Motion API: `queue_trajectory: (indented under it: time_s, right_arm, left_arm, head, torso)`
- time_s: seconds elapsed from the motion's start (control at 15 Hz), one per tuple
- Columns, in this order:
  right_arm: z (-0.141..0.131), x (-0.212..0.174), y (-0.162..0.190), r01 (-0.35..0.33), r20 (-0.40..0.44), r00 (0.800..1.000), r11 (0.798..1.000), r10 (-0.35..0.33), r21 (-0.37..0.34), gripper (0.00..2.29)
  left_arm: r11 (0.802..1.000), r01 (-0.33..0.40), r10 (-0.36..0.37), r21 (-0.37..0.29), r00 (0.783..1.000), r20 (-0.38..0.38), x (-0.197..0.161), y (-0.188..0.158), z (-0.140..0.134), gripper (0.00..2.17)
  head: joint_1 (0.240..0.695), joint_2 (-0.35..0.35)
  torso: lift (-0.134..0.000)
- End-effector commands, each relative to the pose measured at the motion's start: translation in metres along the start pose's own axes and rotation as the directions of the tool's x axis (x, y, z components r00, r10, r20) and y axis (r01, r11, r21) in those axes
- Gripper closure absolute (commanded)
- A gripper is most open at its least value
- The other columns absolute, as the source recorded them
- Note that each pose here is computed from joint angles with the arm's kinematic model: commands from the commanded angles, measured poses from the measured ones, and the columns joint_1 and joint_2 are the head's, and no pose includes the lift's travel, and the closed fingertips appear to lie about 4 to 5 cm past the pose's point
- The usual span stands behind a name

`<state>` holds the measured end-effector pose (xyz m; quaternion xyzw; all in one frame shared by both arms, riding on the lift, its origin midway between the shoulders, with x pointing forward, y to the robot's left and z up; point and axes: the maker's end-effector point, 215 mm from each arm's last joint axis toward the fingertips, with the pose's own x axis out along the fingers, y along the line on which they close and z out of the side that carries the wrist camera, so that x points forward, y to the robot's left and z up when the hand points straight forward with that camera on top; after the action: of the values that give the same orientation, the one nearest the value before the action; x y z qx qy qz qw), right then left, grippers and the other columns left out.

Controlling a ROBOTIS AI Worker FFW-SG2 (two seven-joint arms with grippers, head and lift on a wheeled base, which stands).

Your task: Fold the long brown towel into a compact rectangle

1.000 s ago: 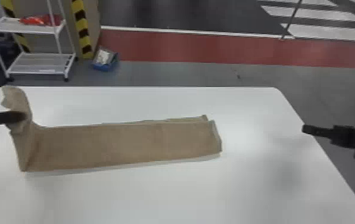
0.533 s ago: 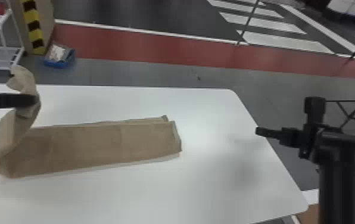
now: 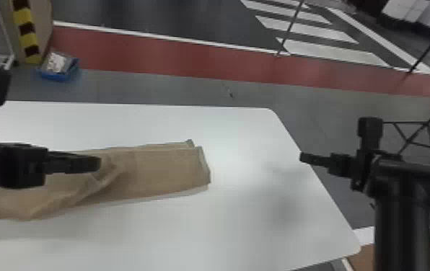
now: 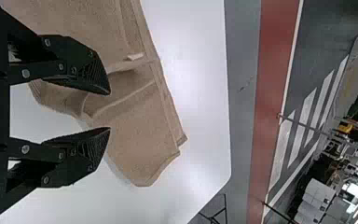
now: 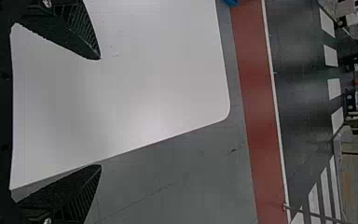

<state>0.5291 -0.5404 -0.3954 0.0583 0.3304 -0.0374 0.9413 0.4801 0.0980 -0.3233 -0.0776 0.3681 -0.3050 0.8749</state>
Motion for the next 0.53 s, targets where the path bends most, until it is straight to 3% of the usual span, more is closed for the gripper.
queue_trajectory:
  time_s: [0.0, 0.13, 0.27, 0.47]
  right_arm:
    - [0.011, -0.001, 0.015, -0.015, 0.017, 1.000, 1.000, 0.016, -0.008, 0.04]
    - [0.023, -0.008, 0.042, -0.047, 0.028, 0.998, 0.999, 0.047, -0.014, 0.04]
    - [0.026, -0.015, 0.092, -0.126, 0.032, 0.991, 0.992, 0.126, -0.013, 0.04]
    - [0.008, -0.022, 0.192, -0.296, -0.016, 0.955, 0.955, 0.296, -0.006, 0.04]
  left_arm:
    - [0.999, 0.038, -0.038, -0.002, 0.999, -0.010, 0.016, -0.028, -0.004, 0.07]
    - [0.999, 0.039, -0.039, -0.001, 0.999, -0.027, 0.020, -0.031, -0.012, 0.07]
    - [0.999, 0.029, -0.030, -0.024, 0.999, -0.032, 0.018, -0.023, -0.020, 0.07]
    - [0.997, -0.056, 0.060, -0.059, 0.996, 0.070, -0.007, 0.039, -0.015, 0.07]
  head:
    - [0.695, -0.350]
    - [0.695, -0.350]
    - [0.695, -0.350]
    - [0.695, -0.350]
  torso:
    - [-0.123]
    - [-0.123]
    - [-0.123]
    - [-0.123]
